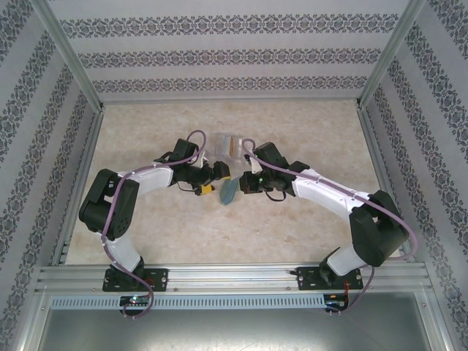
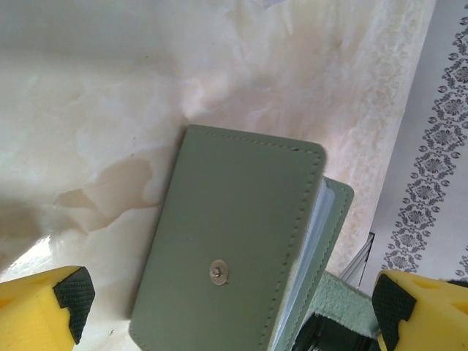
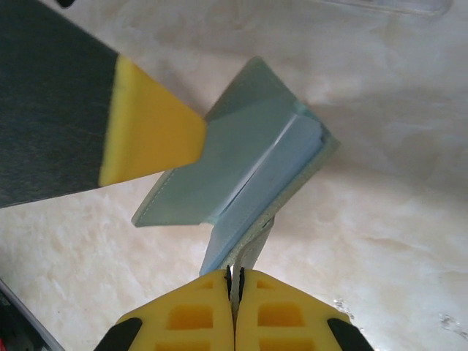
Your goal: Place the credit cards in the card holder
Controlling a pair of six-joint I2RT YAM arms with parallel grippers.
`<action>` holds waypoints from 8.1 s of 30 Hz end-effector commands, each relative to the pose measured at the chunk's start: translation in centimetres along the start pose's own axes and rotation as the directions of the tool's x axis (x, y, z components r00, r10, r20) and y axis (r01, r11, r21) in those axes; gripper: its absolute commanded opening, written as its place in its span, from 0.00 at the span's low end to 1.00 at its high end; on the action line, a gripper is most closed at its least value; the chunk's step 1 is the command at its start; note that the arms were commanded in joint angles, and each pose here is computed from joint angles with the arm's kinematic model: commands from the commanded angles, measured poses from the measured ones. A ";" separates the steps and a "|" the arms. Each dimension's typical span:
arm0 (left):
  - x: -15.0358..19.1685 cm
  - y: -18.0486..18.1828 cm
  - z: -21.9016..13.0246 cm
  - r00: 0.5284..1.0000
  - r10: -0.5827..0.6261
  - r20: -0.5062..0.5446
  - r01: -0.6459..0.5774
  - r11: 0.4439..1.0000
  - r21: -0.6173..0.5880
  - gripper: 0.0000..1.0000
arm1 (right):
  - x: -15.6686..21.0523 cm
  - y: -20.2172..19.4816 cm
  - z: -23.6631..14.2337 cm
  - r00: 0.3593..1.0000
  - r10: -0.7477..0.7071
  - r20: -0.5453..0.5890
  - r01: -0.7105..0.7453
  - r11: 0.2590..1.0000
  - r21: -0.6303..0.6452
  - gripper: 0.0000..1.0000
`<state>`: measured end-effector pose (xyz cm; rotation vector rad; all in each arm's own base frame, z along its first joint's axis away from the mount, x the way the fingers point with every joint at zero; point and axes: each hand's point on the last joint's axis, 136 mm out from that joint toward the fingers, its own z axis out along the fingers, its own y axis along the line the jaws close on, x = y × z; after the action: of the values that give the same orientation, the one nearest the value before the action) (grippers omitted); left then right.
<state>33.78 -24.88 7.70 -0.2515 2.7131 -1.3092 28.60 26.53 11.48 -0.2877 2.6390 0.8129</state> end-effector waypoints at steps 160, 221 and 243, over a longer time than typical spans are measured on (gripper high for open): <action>1.5 -2.0 5.1 0.963 0.260 -0.070 -0.255 0.964 0.070 0.29 | 2.9 -14.4 -0.2 0.963 0.255 -0.090 -0.240 0.958 0.156 0.05; 0.6 -2.2 3.1 0.972 0.234 -0.008 -0.233 0.968 0.090 0.26 | 4.3 -15.5 0.5 0.946 0.285 -0.154 -0.250 0.944 0.215 0.05; 0.5 -2.9 2.8 0.970 0.243 -0.008 -0.240 0.963 0.123 0.00 | 4.1 -15.6 0.6 0.943 0.293 -0.159 -0.255 0.941 0.221 0.10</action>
<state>33.25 -28.62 5.90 0.0652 2.6542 -1.3519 29.48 14.14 1.72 0.0605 2.9375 0.6532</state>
